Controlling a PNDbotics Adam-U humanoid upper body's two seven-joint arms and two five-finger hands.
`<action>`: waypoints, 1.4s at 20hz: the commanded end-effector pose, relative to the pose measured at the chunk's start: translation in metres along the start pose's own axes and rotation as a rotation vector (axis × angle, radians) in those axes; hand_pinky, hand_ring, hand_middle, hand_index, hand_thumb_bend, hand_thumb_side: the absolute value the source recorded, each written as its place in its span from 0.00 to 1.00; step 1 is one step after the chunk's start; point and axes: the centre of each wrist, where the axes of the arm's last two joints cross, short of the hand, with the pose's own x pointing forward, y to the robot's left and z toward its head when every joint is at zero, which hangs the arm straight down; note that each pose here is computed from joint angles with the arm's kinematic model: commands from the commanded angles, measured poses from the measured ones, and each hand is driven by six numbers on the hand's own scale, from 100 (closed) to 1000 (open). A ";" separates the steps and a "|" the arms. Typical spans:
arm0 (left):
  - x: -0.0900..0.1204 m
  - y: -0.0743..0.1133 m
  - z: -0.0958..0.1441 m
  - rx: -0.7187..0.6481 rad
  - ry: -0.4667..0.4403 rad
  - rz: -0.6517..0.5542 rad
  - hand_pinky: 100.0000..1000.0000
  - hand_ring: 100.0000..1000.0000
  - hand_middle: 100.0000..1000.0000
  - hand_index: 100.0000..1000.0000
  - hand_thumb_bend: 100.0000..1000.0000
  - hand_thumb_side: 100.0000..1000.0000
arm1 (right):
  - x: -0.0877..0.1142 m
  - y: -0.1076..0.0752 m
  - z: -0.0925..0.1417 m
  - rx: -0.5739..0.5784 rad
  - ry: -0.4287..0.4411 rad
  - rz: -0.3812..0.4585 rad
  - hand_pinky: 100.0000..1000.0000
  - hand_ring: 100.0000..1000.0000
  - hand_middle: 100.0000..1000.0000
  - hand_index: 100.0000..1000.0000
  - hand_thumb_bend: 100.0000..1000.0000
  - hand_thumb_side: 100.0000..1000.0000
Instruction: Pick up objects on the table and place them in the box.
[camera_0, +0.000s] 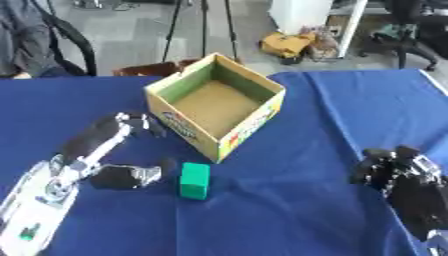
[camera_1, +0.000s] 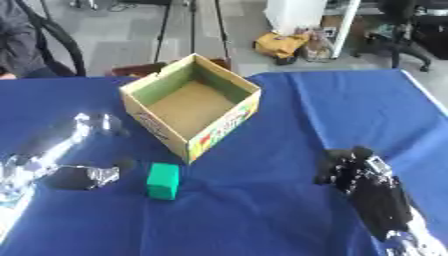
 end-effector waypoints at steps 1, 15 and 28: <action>0.002 0.001 -0.009 -0.004 -0.025 -0.024 0.58 0.81 0.56 0.70 0.41 0.56 | 0.005 -0.001 -0.002 0.012 -0.014 0.009 0.60 0.54 0.52 0.72 0.00 0.90; -0.008 -0.007 -0.021 -0.119 -0.088 -0.062 0.62 0.83 0.58 0.74 0.47 0.62 | 0.004 0.000 -0.003 0.018 -0.011 0.008 0.60 0.54 0.52 0.72 0.00 0.91; -0.016 -0.013 -0.030 -0.190 -0.104 -0.067 0.62 0.81 0.55 0.75 0.44 0.67 | 0.004 0.001 -0.005 0.025 -0.011 0.006 0.60 0.54 0.52 0.72 0.00 0.91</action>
